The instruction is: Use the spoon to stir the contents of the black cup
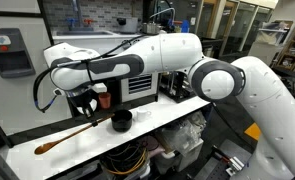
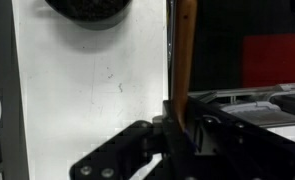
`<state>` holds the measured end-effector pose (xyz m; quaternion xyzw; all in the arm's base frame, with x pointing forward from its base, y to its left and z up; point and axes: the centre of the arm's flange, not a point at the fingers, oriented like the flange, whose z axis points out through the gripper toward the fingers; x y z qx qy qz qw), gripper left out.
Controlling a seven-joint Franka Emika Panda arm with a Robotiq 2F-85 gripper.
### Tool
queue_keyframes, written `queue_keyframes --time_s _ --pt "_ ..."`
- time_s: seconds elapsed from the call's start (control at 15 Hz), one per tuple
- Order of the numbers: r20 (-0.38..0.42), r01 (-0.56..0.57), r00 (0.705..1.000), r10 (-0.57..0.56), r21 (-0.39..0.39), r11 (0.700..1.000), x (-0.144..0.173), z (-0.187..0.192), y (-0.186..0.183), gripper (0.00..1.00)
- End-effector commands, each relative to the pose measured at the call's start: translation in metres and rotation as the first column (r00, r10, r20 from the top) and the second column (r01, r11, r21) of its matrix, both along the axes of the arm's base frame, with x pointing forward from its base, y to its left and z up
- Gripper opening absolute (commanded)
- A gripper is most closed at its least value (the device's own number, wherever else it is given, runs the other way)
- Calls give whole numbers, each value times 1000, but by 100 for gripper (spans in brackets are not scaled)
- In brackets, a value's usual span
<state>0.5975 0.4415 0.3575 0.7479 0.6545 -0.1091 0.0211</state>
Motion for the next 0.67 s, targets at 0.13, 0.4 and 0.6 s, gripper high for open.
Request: queue_keyframes --time_s 0.13,0.4,0.6 --pt "-29 -19 999 18 -62 998 -51 1 -43 4" --pt "-28 -42 999 38 -151 988 -65 5 -58 4" --pt "3 -67 998 69 -225 972 -65 14 -68 4"
